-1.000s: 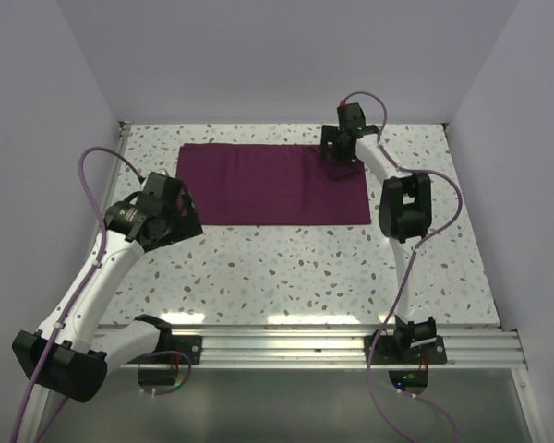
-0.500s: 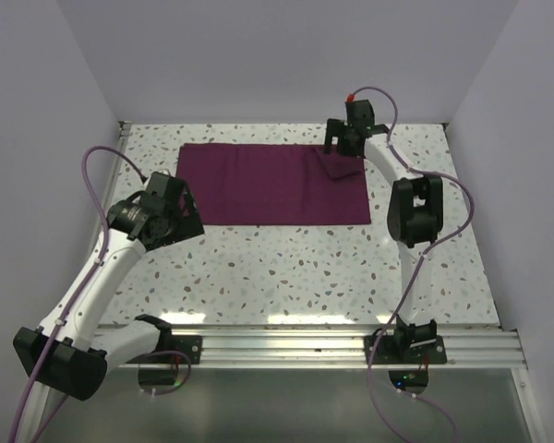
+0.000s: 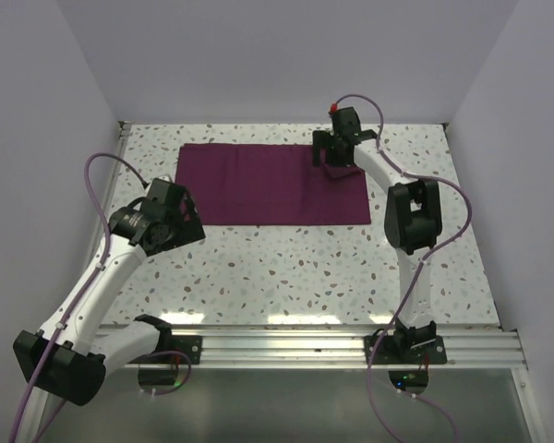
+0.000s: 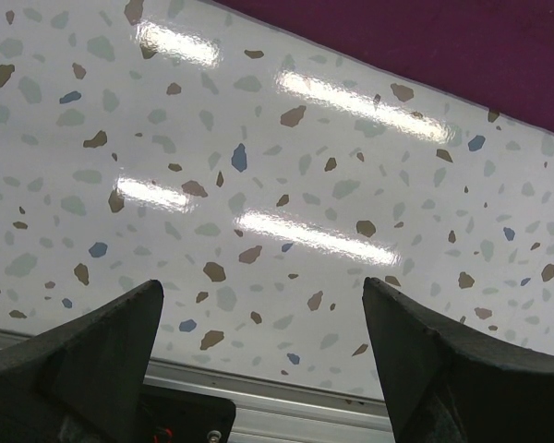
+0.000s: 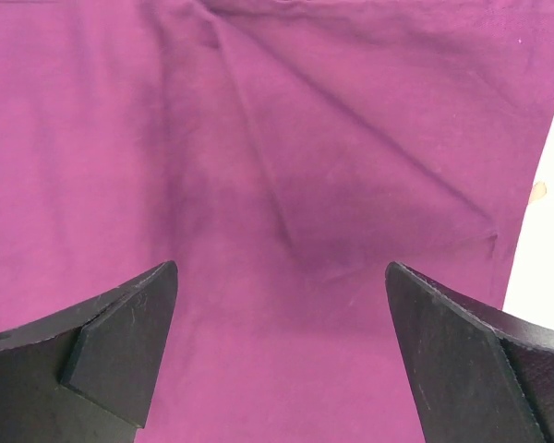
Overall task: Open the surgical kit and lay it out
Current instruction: Open the surgical kit at the center of the board.
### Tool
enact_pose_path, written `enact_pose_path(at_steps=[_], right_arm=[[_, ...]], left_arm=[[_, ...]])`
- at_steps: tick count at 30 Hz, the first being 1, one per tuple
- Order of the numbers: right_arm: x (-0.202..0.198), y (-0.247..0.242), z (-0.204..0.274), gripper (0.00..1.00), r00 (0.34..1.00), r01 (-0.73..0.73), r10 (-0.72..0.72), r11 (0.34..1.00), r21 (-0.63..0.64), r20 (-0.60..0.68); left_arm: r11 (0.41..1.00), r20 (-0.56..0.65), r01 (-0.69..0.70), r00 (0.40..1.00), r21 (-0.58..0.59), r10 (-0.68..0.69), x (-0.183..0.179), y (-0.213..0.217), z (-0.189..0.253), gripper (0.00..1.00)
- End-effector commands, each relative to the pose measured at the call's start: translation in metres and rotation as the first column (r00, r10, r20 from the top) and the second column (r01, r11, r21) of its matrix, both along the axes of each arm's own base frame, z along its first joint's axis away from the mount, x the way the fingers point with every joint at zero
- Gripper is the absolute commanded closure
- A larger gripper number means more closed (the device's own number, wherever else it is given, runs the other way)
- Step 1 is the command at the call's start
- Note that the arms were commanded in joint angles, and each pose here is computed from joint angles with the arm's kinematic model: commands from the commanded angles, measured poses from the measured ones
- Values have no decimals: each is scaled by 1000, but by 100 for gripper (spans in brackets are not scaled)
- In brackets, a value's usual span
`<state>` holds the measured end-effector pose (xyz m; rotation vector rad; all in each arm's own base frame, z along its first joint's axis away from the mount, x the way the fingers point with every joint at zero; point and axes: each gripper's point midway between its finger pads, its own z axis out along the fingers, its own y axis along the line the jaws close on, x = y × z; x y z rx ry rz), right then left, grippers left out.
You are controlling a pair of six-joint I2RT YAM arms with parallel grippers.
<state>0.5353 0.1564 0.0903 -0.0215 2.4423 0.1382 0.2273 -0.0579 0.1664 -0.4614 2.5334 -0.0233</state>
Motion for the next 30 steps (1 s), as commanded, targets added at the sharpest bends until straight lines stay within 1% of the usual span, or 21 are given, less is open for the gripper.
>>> enact_pose_path(at_steps=[1, 2, 9, 13, 14, 16, 17, 18, 19, 21, 22, 27, 28, 30], right_arm=[[4, -9, -15, 2, 999, 6, -9, 996, -93, -32], [4, -10, -22, 3, 999, 12, -17, 992, -123, -44], [6, -18, -42, 7, 996, 40, -56, 977, -207, -72], [9, -26, -43, 21, 994, 68, -86, 968, -241, -65], [8, -26, -44, 28, 994, 70, -89, 966, -248, -65], [8, -30, -44, 34, 993, 82, -102, 962, -262, -63], [8, -30, -45, 41, 993, 85, -104, 961, -262, -61], [8, -30, -46, 45, 992, 86, -106, 961, -263, -63], [7, -31, -48, 53, 992, 88, -110, 960, -265, -66], [5, -32, -52, 59, 991, 88, -113, 958, -271, -78], [4, -32, -54, 65, 990, 86, -113, 958, -272, -85], [0, -33, -55, 82, 989, 90, -120, 957, -275, -91], [0, -33, -56, 88, 988, 90, -120, 957, -276, -94], [-1, -34, -55, 94, 988, 88, -120, 955, -282, -97]], left_arm=[[1000, 46, -10, 999, -21, 11, 0, -1, 8, 7], [1000, 47, -14, 999, -17, 15, -1, 0, 8, 7], [1000, 40, -23, 999, -3, 23, -10, 6, 9, 7], [1000, 35, -21, 999, 7, 20, -14, 8, 8, 7], [1000, 38, -19, 999, 7, 19, -15, 9, 9, 7], [1000, 33, -16, 999, 13, 16, -17, 10, 8, 7], [1000, 30, -20, 999, 14, 19, -18, 11, 6, 7], [1000, 27, -16, 1000, 18, 15, -19, 11, 5, 7], [1000, 28, -13, 1000, 18, 12, -20, 11, 4, 7], [1000, 21, -8, 1000, 21, 7, -21, 12, 1, 7], [1000, 21, -5, 1000, 23, 5, -21, 12, 1, 7], [999, 16, 9, 1000, 33, -9, -21, 12, -1, 7], [999, 15, 15, 1000, 37, -16, -21, 13, -1, 7], [999, 20, 20, 1000, 38, -21, -19, 12, 0, 7]])
